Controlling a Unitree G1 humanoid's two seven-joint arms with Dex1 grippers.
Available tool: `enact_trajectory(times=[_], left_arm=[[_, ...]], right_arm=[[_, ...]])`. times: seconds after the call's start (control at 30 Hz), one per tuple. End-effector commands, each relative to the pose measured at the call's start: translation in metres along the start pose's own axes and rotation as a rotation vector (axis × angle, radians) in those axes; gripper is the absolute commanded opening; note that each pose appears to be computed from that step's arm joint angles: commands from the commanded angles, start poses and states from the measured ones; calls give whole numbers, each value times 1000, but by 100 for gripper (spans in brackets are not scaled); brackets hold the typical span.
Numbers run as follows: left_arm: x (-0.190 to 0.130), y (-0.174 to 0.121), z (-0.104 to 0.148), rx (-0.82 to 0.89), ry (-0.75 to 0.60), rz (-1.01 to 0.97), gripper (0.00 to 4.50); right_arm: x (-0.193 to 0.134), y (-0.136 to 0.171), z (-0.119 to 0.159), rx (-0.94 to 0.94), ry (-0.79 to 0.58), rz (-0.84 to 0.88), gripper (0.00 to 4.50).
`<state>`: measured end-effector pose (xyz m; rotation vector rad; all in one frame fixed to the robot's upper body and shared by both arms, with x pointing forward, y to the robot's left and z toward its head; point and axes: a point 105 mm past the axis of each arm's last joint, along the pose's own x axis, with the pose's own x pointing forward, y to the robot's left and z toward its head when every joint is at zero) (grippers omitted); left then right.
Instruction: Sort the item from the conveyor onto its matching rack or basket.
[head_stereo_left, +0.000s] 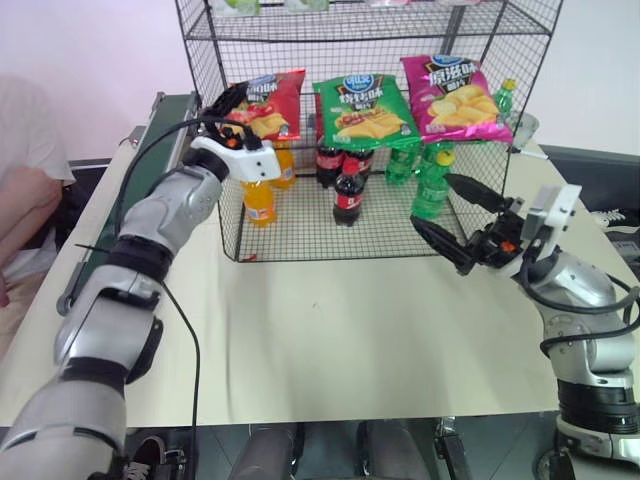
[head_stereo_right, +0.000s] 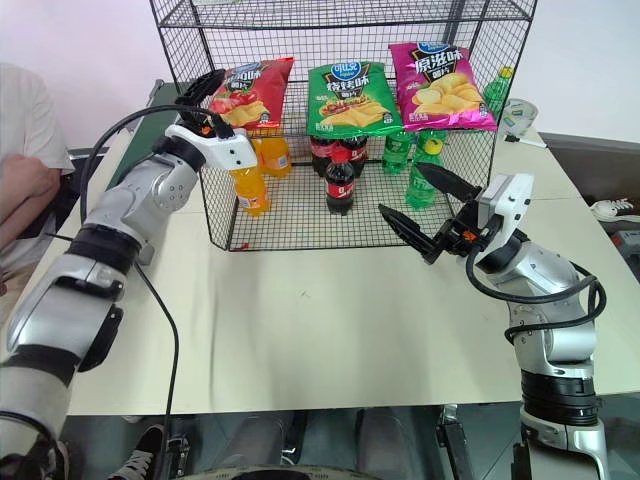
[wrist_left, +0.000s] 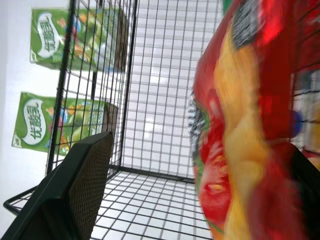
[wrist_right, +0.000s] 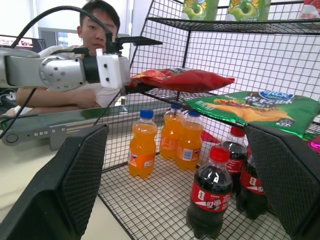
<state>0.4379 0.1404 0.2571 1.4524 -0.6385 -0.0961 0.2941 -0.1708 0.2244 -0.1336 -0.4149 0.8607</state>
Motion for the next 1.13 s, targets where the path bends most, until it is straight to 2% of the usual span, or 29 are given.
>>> enact_trajectory(times=[0.03,0.13,0.2,0.23,0.3,0.37,0.43,0.53,0.6,0.83,0.9,1.03,1.13], left_arm=[[-10,12,7,-22,-17,3,429],[-25,21,15,-54,-40,27,429],[-36,25,17,-167,-36,37,429],[-44,23,12,-275,-4,33,429],[-62,12,2,-614,55,-5,429],[-77,5,-1,-772,70,-44,429],[-105,-4,-7,-1076,80,-125,429],[-146,-4,-13,-1392,106,-222,429],[-164,7,-15,-1401,102,-250,429],[-226,16,-52,-1295,258,-363,429],[-241,17,-78,-1256,338,-363,429],[-257,23,-113,-1235,411,-314,429],[-266,18,-122,-1176,429,-321,429]], right_arm=[[2,0,12,-41,-23,16,450],[1,-1,12,-42,-21,15,450],[0,-1,11,-41,-13,15,450],[-1,-1,11,-44,-9,15,450],[-4,-3,12,-47,-2,13,450],[-6,-4,12,-52,9,15,450],[-10,-6,11,-55,29,23,450],[-22,-7,8,-57,86,41,450],[-34,-6,5,-51,139,63,450],[-97,-22,-6,-56,374,69,450],[-111,-28,-7,-73,426,59,450],[-116,-39,-6,-110,446,38,450],[-112,-40,-5,-114,436,39,450]])
